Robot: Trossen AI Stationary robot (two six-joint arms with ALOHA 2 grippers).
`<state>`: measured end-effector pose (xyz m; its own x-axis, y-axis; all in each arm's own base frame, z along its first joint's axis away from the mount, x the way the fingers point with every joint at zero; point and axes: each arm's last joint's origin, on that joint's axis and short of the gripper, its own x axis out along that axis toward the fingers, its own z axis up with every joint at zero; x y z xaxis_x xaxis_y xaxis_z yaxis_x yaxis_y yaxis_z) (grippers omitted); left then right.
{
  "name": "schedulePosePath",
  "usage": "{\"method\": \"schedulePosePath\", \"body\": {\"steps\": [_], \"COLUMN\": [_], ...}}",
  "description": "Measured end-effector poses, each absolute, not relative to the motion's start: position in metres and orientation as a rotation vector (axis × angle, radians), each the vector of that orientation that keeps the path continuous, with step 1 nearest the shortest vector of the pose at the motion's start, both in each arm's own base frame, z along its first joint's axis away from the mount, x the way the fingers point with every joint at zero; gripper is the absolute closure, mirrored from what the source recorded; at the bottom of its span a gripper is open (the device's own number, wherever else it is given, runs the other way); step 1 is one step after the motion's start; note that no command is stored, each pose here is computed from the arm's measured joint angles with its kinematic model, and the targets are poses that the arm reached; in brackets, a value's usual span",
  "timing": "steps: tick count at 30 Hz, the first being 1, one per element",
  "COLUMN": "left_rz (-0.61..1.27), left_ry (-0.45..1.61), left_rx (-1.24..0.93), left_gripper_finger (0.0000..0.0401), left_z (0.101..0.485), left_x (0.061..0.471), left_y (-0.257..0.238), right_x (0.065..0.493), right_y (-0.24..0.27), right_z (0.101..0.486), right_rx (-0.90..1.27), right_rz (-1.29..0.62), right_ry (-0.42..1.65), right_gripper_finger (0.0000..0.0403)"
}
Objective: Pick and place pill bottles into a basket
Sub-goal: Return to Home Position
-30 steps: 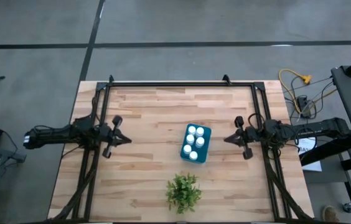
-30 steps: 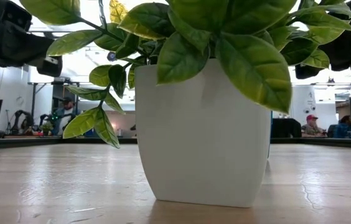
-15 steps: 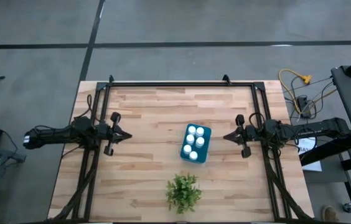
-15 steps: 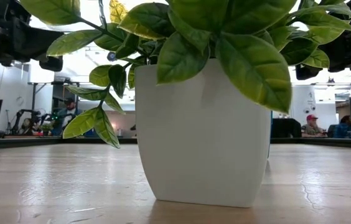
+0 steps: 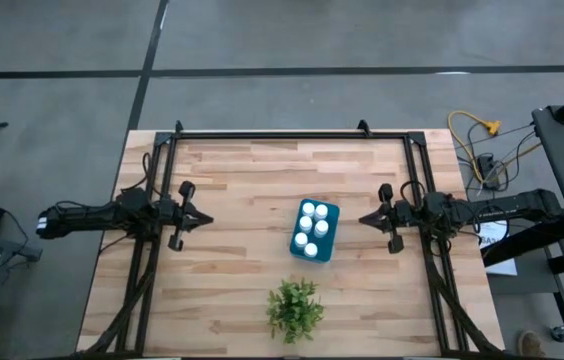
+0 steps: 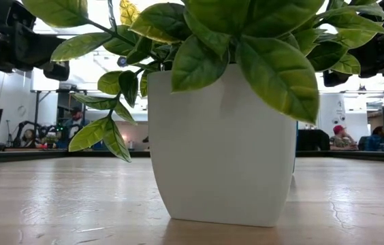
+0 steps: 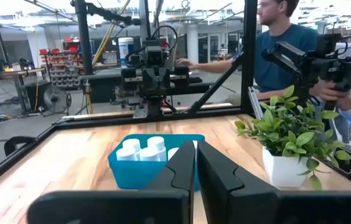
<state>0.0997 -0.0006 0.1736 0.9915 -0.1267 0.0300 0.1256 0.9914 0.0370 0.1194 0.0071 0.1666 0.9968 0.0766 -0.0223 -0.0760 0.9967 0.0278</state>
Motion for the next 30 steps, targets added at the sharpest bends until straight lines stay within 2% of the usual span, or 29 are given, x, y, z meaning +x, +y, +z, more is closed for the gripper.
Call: {"method": "schedulePosePath", "body": {"steps": [30], "left_rz": [-0.126], "left_ry": [-0.036], "left_rx": [0.037], "left_gripper_finger": [0.0401], "left_z": [0.174], "left_x": [0.0996], "left_y": [-0.0006], "right_x": [0.1193], "right_y": [0.0072], "right_z": [0.1697], "right_rx": [0.023], "right_rz": [0.078], "right_ry": [-0.009], "right_gripper_finger": [0.0394]}}
